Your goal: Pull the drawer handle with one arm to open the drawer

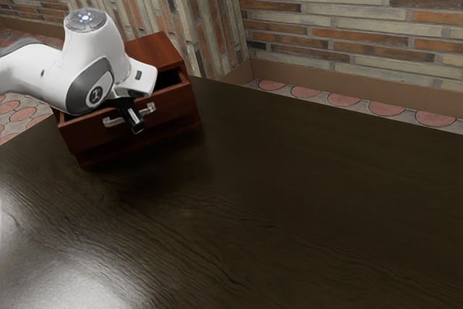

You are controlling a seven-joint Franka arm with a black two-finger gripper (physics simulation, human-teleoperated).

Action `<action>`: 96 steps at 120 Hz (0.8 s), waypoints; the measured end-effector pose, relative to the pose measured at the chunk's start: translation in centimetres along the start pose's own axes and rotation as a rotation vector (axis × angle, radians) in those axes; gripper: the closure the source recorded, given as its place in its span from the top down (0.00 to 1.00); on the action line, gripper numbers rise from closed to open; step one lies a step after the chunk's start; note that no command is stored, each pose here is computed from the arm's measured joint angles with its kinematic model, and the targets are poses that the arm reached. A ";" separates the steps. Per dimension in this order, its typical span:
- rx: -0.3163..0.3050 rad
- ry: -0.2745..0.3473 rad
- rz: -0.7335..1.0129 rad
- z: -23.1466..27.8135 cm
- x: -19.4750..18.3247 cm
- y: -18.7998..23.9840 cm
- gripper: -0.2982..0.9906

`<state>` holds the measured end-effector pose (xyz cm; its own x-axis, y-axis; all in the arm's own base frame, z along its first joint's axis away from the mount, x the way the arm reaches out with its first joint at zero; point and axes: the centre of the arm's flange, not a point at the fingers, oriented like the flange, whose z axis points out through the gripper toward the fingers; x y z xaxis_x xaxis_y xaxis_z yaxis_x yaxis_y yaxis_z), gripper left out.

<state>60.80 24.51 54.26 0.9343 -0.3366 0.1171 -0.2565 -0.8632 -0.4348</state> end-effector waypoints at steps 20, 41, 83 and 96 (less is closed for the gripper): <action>0.008 0.010 -0.005 -0.7 -0.2 0.6 0.40; 0.011 0.013 -0.012 -1.0 -0.3 0.9 0.41; 0.016 0.012 -0.024 -1.6 -1.1 1.9 0.41; 0.014 0.012 -0.027 -1.6 -1.3 2.3 0.42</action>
<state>58.60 22.34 54.47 0.9377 -0.3179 0.1400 -0.2276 -0.8667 -0.4438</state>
